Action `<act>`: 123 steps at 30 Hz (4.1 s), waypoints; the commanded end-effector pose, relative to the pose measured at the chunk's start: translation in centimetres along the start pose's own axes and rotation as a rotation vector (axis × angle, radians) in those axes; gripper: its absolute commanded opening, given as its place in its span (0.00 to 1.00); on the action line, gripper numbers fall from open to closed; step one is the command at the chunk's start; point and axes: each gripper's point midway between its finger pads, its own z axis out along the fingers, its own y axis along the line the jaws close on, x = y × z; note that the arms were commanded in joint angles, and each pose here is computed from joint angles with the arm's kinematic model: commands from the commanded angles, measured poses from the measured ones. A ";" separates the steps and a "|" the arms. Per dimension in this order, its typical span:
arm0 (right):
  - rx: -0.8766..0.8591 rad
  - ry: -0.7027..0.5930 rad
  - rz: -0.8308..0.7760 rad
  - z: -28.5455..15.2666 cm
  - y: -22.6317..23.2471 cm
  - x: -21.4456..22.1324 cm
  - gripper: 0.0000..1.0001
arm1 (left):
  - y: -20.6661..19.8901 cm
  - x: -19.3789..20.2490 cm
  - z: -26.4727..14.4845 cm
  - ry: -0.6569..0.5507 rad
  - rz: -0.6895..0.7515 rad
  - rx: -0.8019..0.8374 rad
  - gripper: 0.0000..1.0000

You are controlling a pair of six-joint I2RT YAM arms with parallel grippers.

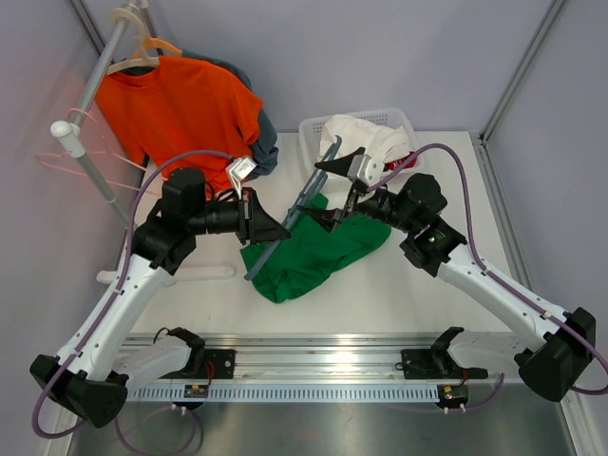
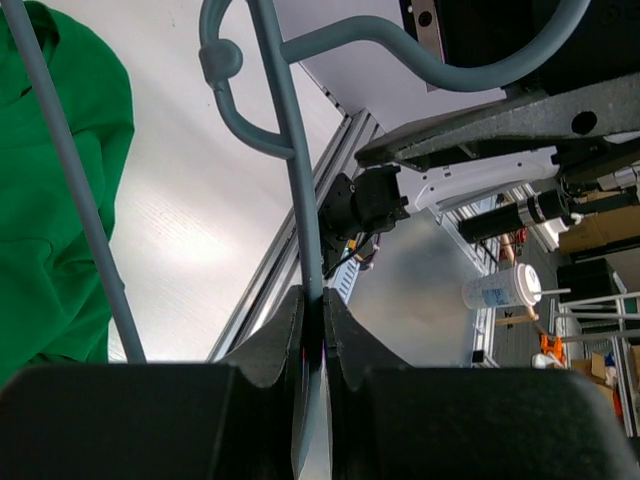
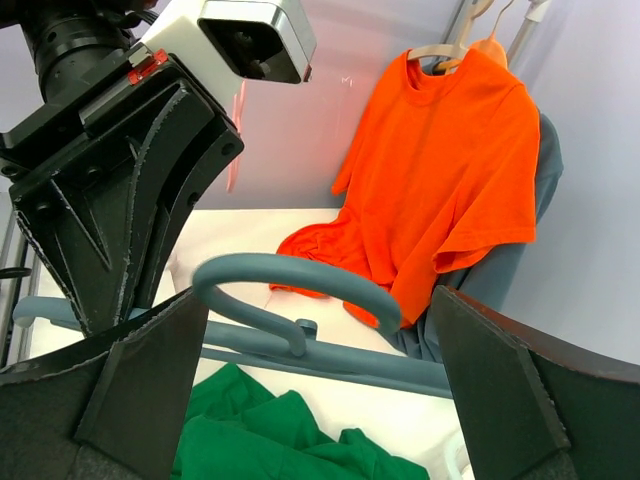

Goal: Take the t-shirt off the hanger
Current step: Place the tshirt into the basket

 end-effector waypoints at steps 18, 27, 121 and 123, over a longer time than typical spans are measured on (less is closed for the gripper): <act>0.141 -0.011 0.048 1.1 -3.2 -0.7 0.99 | -0.1 -5.4 -3.1 -0.361 -0.056 -0.191 0.00; 0.177 -0.001 0.062 0.7 -3.5 -0.5 0.99 | 3.1 -11.1 -5.2 -0.638 -0.094 -0.394 0.00; 0.984 0.177 0.105 -1.4 -24.1 -6.2 0.00 | 8.9 -22.3 -16.4 -1.721 -0.295 -0.796 0.00; 1.012 0.088 0.067 -1.0 -26.0 -9.1 0.00 | 8.9 -22.6 -16.6 -1.721 -0.296 -0.820 0.00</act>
